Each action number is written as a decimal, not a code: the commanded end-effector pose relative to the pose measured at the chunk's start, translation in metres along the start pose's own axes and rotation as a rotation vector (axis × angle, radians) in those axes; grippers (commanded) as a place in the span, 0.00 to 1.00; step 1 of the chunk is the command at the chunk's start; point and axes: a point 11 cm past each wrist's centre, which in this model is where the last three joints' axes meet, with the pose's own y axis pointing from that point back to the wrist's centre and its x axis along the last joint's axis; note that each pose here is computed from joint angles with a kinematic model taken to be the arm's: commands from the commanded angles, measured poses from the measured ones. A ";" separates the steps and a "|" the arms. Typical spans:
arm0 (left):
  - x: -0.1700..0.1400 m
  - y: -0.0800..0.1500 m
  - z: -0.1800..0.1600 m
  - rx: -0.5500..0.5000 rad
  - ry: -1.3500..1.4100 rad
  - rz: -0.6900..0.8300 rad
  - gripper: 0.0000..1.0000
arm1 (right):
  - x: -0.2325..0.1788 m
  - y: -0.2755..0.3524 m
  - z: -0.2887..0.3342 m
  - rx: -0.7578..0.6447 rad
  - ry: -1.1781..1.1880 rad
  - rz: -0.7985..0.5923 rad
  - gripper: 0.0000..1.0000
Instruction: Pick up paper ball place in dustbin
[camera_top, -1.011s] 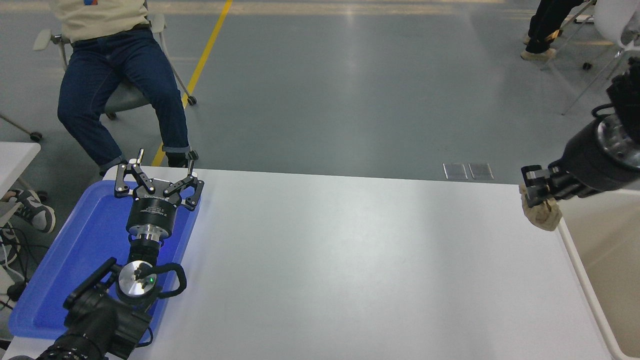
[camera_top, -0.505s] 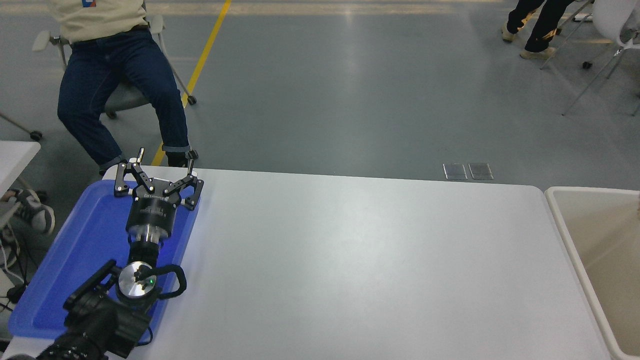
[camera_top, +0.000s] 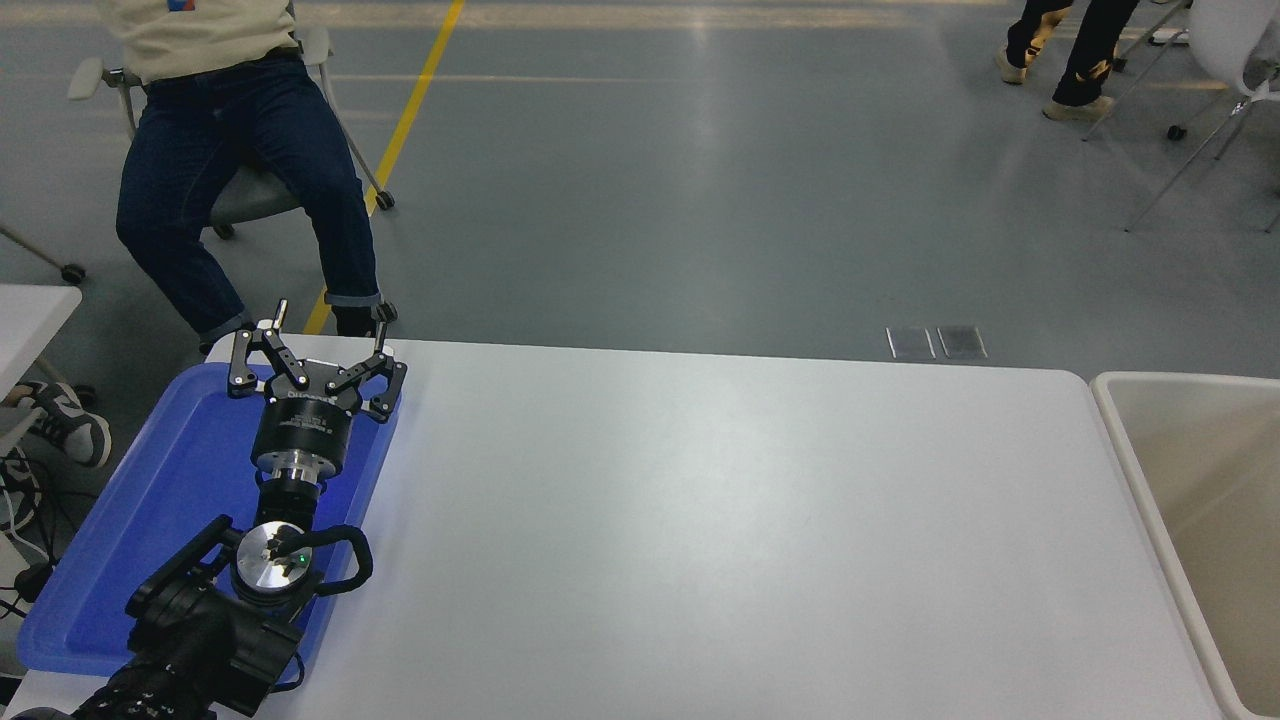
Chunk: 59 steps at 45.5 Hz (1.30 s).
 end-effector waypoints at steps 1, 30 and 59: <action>0.000 0.000 0.000 0.000 0.001 -0.001 1.00 | -0.006 -0.019 0.036 -0.063 -0.074 0.033 0.00; 0.000 0.000 0.000 0.000 -0.001 -0.001 1.00 | -0.056 -0.119 0.034 -0.152 -0.225 0.147 0.00; 0.000 0.000 0.000 0.000 0.001 -0.001 1.00 | -0.106 -0.173 -0.008 -0.111 -0.253 0.186 1.00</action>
